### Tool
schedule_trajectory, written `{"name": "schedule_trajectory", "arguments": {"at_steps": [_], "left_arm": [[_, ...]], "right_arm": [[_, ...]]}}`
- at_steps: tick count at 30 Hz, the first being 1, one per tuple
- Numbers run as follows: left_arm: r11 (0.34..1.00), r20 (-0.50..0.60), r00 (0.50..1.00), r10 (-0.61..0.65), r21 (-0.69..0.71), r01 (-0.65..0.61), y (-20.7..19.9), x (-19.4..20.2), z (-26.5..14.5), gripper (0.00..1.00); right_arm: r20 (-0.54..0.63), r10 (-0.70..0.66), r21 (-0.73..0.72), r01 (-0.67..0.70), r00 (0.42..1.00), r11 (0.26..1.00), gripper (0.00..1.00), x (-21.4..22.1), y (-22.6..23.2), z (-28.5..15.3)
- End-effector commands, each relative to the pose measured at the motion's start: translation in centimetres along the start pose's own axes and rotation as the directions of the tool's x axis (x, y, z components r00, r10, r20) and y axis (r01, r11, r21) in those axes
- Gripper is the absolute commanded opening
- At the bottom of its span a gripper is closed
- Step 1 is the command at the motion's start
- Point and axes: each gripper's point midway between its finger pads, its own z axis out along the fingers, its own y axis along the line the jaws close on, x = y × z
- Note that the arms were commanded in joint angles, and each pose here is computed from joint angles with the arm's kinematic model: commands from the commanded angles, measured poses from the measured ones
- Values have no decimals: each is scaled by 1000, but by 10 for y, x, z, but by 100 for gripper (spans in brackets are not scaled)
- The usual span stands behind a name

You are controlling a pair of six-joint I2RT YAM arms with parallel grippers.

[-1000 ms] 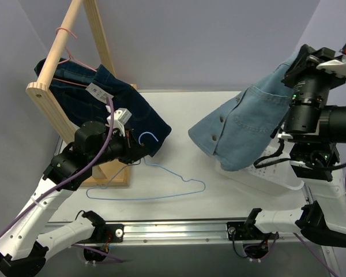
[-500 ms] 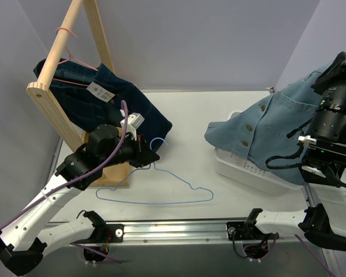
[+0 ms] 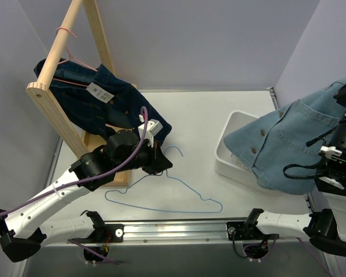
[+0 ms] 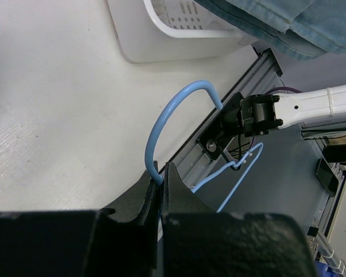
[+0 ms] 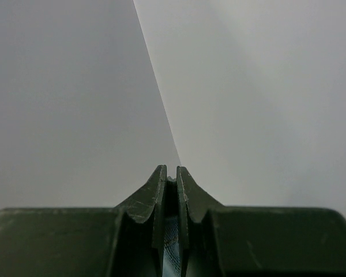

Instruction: Remove the skirt from the hanger

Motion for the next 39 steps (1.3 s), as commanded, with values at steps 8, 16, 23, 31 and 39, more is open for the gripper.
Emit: {"name": "schedule_trajectory", "arguments": {"at_steps": [8, 16, 23, 31, 39], "left_arm": [[999, 79, 996, 46, 7, -46, -20, -38, -2, 2], [1000, 52, 998, -19, 0, 19, -27, -36, -31, 2], [994, -9, 995, -98, -44, 98, -27, -25, -45, 2], [983, -53, 986, -160, -105, 153, -29, -35, -10, 2], [992, 101, 993, -58, -109, 69, -17, -51, 6, 2]], "right_arm": [[22, -63, -52, 64, 998, 997, 0, 16, 18, -5], [-73, -217, -117, 207, 974, 971, 0, 91, 98, -12], [-199, -233, -8, 237, 952, 972, 0, 172, 72, 22], [-272, -259, 109, 297, 927, 949, 0, 192, -5, -9], [-344, -406, 273, 503, 847, 820, 0, 227, -85, -45]]}}
